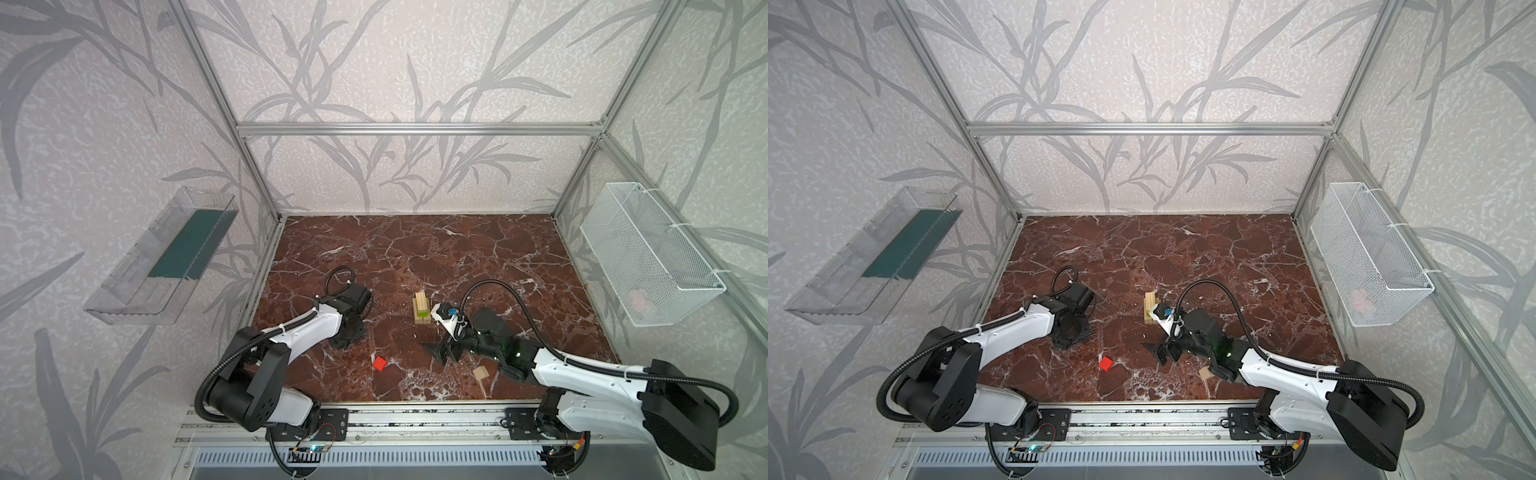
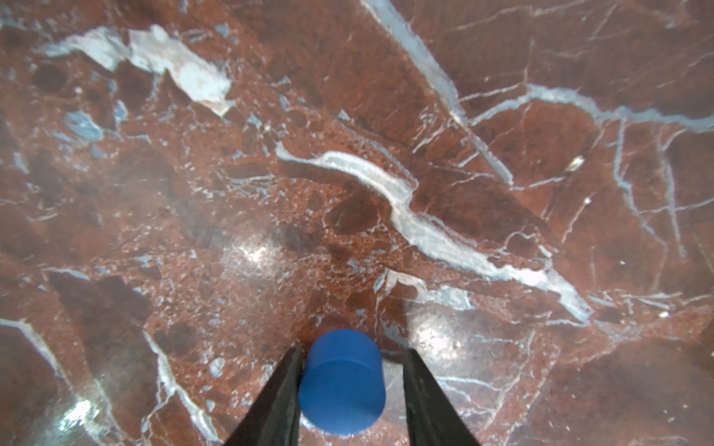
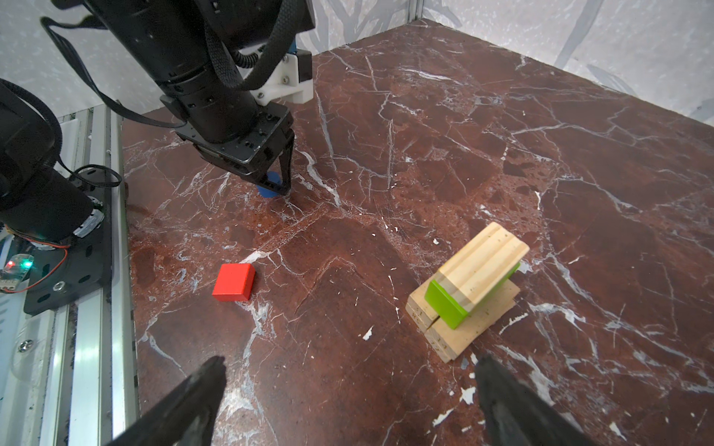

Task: Build the wood block tower
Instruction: 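Lift the blue cylinder with the left gripper and carry it over the stack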

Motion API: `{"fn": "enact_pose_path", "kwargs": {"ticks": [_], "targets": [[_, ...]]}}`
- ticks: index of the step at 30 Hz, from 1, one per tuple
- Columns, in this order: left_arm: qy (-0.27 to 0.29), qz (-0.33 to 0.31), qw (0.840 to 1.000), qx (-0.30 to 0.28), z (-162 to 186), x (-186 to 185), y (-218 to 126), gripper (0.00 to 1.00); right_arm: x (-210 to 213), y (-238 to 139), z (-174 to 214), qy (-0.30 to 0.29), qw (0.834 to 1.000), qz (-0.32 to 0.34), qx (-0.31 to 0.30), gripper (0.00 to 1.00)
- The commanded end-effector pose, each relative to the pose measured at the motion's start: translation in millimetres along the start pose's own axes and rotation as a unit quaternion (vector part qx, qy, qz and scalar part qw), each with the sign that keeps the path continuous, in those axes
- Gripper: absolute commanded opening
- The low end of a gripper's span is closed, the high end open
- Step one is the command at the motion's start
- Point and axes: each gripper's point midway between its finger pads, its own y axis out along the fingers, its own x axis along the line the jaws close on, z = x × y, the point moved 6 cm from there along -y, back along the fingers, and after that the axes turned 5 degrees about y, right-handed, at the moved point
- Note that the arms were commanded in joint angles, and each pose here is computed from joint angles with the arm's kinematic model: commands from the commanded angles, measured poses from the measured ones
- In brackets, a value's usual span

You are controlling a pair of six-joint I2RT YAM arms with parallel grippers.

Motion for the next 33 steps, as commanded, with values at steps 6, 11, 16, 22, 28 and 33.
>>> {"fn": "enact_pose_path", "kwargs": {"ticks": [6, 11, 16, 22, 28, 33], "targets": [[0.003, -0.021, 1.0, 0.002, 3.3, 8.9, 3.8, 0.34, 1.3, 1.9, -7.9, 0.002, 1.0, -0.001, -0.01, 0.99], [0.013, -0.016, 1.0, 0.008, 6.5, 10.1, 1.9, 0.28, 0.6, 1.4, -8.1, 0.003, 1.0, 0.003, -0.01, 0.99], [0.034, -0.008, 0.999, 0.002, 2.5, 8.0, -13.6, 0.22, -5.0, -4.3, -9.0, 0.01, 0.999, 0.028, -0.024, 0.99], [0.07, 0.035, 0.997, -0.009, -1.8, 0.3, -42.4, 0.16, -15.5, -15.0, -11.0, 0.031, 0.997, 0.049, -0.046, 0.99], [0.11, 0.099, 0.989, -0.025, -3.1, -20.6, -78.1, 0.11, -25.4, -21.2, -10.6, 0.057, 0.995, 0.054, -0.054, 0.99], [0.177, 0.103, 0.978, -0.033, -1.3, -51.0, -106.2, 0.09, -34.4, -25.1, -9.1, 0.076, 0.994, 0.056, -0.059, 0.99]]}}
